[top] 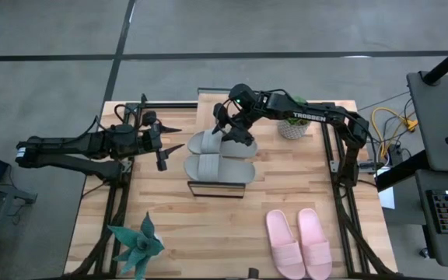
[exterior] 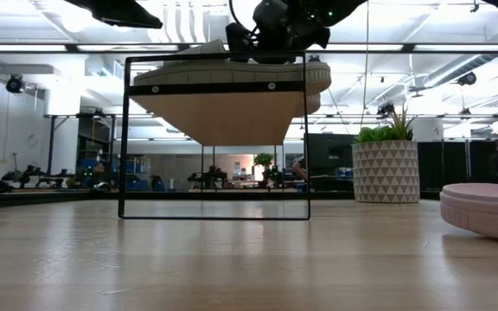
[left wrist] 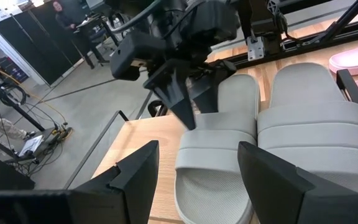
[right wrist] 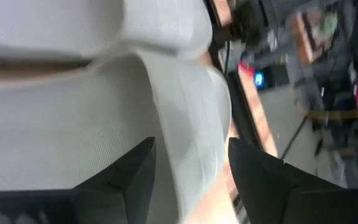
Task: Pick and place slides into the shelf
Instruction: Put the left pink slide on the shelf
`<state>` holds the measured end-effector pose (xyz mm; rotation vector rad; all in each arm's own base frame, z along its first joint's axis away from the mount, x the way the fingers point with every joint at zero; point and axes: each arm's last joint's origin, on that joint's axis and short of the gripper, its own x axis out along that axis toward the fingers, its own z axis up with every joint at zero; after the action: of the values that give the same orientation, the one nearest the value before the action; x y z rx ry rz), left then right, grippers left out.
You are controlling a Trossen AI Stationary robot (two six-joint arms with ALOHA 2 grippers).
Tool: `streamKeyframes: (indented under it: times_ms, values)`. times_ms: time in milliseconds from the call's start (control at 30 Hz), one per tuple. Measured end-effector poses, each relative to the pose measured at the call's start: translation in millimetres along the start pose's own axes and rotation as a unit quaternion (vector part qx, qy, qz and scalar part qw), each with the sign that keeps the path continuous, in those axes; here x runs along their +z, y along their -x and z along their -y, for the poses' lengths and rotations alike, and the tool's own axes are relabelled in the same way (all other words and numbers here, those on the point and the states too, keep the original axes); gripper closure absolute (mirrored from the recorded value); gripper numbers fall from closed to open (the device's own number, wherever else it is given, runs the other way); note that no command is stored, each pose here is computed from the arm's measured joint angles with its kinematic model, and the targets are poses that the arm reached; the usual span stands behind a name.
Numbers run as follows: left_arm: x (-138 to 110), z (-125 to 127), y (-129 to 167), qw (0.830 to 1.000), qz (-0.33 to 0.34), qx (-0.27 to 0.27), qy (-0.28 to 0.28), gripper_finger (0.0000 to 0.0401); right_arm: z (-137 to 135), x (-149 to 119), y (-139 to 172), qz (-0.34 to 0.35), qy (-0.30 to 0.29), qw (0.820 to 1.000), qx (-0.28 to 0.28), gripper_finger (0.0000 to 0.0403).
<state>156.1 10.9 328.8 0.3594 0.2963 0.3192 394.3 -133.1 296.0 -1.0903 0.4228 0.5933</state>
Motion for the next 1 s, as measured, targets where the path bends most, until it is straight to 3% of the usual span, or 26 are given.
streamKeyframes:
  times_ms: [200, 600, 1000]
  values:
    - [0.0, 0.0, 0.0, 1.000, 0.000, 0.000, 0.000, 0.0197, -0.1, 1.2, 0.6, -0.055, -0.046, 0.997, -0.005, 0.0207]
    - [-0.1, -0.4, 0.0, 1.000, -0.002, 0.007, 0.000, 0.0197, -0.9, 22.8, 24.7, -0.055, -0.086, 0.995, 0.004, 0.0207]
    - [1.9, -1.3, 0.2, 1.000, 0.005, 0.012, 0.004, 0.0197, 7.7, 77.3, 91.2, -0.013, -0.122, 0.990, -0.066, 0.0209]
